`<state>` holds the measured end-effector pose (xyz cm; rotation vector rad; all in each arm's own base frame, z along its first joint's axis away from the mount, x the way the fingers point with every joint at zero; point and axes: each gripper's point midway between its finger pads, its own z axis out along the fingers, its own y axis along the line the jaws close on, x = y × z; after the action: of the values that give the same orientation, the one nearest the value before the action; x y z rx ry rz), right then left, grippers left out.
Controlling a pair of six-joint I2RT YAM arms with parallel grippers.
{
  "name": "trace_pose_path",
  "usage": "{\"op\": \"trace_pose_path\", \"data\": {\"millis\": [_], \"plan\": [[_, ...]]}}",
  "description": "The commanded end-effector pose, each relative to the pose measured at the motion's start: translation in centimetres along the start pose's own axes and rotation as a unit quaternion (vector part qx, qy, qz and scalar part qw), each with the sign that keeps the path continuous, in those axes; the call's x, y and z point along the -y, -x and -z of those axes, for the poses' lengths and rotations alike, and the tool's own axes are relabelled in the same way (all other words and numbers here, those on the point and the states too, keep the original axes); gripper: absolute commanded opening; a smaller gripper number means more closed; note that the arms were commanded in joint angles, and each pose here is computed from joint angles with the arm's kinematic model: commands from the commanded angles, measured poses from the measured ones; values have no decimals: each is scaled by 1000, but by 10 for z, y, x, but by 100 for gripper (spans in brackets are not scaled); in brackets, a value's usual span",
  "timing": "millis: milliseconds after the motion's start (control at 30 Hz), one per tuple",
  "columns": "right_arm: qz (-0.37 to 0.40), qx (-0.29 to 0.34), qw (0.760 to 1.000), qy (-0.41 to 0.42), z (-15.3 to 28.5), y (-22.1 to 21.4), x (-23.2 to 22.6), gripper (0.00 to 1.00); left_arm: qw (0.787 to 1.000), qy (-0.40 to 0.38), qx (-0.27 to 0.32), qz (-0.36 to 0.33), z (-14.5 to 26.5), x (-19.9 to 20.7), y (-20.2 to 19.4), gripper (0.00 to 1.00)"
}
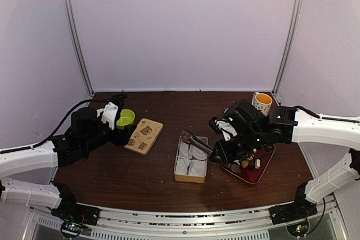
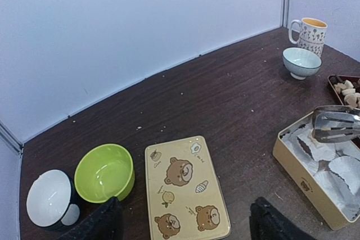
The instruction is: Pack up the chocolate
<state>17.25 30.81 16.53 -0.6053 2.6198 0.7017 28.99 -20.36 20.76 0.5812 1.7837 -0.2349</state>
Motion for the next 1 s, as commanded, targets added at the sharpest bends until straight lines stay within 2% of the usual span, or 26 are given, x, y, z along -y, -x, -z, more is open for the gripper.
{"op": "trace_pose_path", "data": {"millis": [0, 367, 967], "plan": [[15, 13, 1000, 14, -4, 11, -12, 19, 1000, 1, 22, 1, 0, -2, 19, 79], [18, -3, 999, -32, -24, 14, 1, 20, 1000, -3, 19, 2, -2, 0, 18, 79], [34, 4, 997, -74, -28, 25, 11, 26, 1000, 0, 18, 2, -2, -1, 18, 79]]}}
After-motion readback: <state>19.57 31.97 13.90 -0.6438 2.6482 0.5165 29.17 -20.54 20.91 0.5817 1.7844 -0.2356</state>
